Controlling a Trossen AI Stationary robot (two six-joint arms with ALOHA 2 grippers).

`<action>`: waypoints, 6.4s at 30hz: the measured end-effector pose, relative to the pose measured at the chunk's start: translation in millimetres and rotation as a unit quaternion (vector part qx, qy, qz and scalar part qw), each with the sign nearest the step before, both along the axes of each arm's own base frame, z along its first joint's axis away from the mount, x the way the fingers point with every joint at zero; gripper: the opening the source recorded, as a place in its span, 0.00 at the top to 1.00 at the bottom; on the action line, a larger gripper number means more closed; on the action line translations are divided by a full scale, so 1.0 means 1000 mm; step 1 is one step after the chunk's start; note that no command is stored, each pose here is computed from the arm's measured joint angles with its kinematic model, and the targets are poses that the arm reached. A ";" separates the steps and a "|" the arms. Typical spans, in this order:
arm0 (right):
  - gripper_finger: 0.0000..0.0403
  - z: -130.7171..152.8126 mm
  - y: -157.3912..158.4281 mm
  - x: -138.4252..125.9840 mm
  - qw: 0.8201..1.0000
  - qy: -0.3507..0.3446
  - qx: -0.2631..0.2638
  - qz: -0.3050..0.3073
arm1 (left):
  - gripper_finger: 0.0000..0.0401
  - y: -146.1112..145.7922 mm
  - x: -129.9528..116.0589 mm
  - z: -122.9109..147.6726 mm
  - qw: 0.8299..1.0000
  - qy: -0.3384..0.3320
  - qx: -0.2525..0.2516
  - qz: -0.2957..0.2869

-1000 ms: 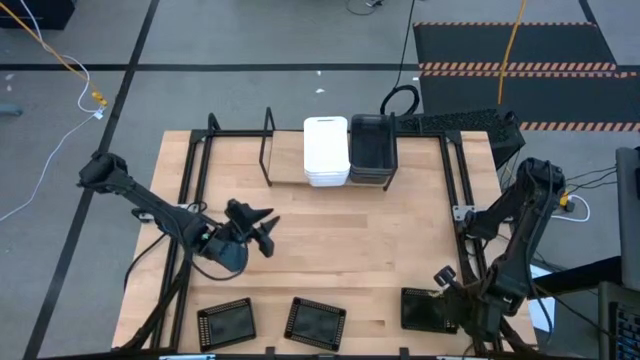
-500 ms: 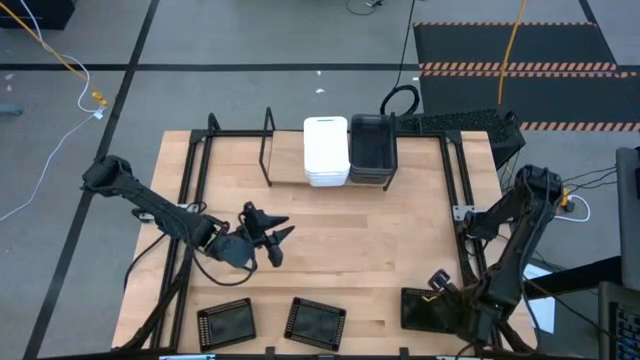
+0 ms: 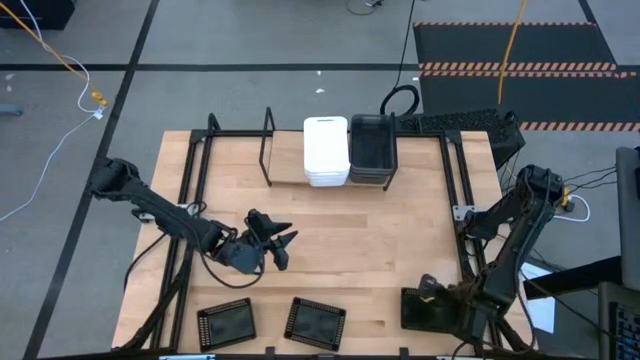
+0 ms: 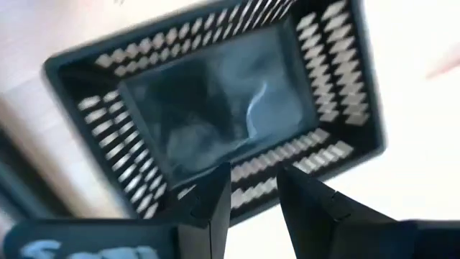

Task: Stack baskets on shelf by color
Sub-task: Put the right black bin on the shelf

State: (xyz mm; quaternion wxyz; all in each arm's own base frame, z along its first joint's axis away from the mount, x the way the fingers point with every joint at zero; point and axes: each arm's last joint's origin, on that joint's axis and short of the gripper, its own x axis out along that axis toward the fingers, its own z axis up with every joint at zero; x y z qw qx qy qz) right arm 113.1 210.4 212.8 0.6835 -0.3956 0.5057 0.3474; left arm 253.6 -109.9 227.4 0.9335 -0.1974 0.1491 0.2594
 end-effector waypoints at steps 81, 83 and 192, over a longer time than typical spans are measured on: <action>0.99 0.005 -0.178 0.239 0.880 -0.265 -0.310 0.244 | 0.63 -0.028 -0.015 0.012 0.976 0.042 0.185 -0.109; 0.99 0.022 -0.186 0.246 0.873 -0.290 -0.319 0.226 | 0.63 -0.028 -0.018 0.017 0.979 0.026 0.184 -0.087; 0.72 0.020 -0.215 0.082 0.680 -0.625 0.246 -0.294 | 0.99 0.229 -0.018 -0.007 0.884 0.335 0.186 -0.267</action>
